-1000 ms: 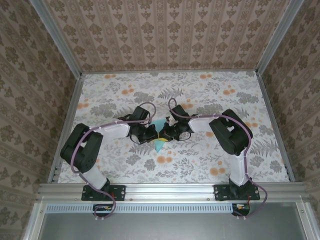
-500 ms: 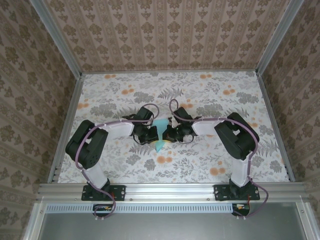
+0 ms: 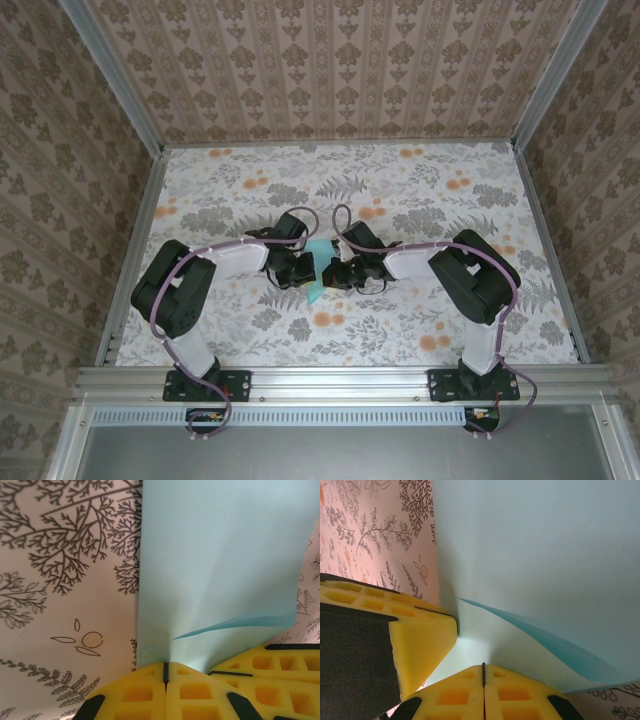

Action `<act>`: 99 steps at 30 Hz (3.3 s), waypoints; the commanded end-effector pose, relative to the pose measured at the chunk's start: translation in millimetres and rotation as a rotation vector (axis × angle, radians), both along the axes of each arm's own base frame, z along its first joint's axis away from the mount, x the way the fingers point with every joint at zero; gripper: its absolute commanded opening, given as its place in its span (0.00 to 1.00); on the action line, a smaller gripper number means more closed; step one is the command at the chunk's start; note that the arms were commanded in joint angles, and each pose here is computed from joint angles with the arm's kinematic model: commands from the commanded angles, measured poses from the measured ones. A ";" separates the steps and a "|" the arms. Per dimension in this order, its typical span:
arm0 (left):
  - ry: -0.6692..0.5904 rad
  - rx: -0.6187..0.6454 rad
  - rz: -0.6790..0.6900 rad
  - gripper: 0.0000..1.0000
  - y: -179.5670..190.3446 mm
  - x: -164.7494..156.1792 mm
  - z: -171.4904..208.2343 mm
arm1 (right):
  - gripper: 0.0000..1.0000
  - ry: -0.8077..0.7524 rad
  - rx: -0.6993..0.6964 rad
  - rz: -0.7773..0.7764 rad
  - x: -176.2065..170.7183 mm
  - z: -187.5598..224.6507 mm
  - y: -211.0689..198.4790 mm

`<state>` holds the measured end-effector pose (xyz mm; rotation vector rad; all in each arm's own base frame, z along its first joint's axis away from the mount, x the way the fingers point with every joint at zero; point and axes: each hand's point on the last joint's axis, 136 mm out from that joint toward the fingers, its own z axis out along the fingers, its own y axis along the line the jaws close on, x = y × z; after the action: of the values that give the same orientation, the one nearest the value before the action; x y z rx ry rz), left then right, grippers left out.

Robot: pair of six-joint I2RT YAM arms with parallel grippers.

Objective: Fold a paper plane with a square sheet of paper (pick it up from the middle)
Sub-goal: Third fold the triangle at the center of the table.

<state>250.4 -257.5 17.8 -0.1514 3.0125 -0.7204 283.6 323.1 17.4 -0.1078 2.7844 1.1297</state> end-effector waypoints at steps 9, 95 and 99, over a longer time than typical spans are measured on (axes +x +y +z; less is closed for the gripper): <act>0.088 0.203 -0.054 0.00 37.1 -24.7 -34.2 | 0.06 0.042 -0.111 -0.199 33.1 -27.6 -53.3; 0.109 0.202 -0.012 0.00 39.2 -29.8 -42.1 | 0.01 0.179 0.066 -0.072 -47.4 0.5 12.0; 0.109 0.204 -0.012 0.00 39.7 -30.3 -42.7 | 0.01 0.125 0.083 -0.073 -42.7 16.3 12.0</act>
<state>255.8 -261.5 16.0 -0.0689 2.9923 -0.7161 246.6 331.8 19.2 0.1293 2.8337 1.2520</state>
